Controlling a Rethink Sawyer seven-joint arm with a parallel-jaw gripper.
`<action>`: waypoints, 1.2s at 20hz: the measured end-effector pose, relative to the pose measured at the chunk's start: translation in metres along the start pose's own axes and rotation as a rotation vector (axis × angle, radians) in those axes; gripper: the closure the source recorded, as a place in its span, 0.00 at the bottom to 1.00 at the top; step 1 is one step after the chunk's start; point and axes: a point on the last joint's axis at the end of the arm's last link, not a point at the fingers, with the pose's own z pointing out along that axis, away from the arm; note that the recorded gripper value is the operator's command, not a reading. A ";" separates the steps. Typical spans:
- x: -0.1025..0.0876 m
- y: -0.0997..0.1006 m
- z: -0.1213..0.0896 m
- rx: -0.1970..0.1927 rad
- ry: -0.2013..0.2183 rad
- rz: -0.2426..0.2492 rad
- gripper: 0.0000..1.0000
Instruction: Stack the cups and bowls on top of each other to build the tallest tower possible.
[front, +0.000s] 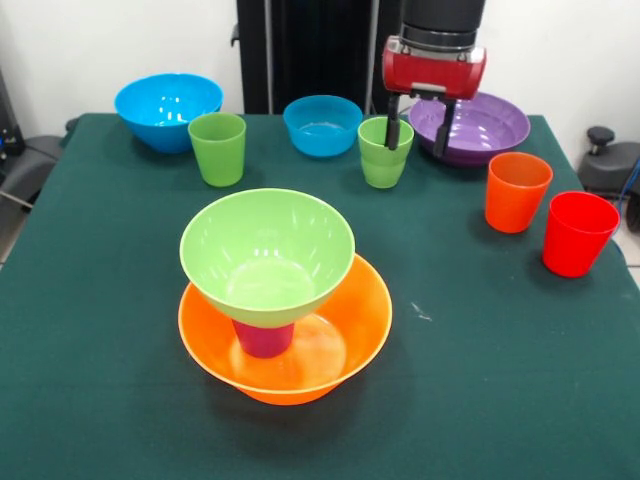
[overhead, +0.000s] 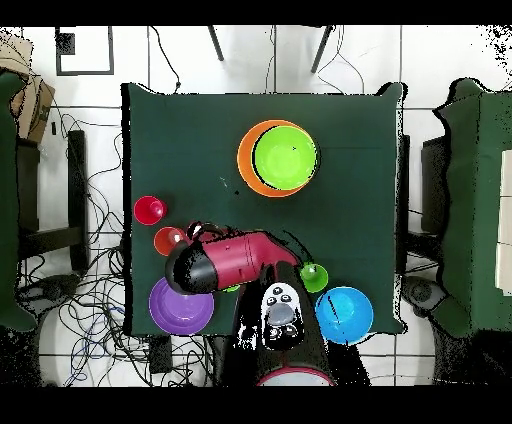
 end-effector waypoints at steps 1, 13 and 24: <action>0.003 0.000 0.004 0.003 0.005 -0.001 0.00; 0.014 -0.016 0.031 0.029 0.029 0.015 0.00; 0.000 -0.008 -0.012 0.011 -0.031 0.057 0.00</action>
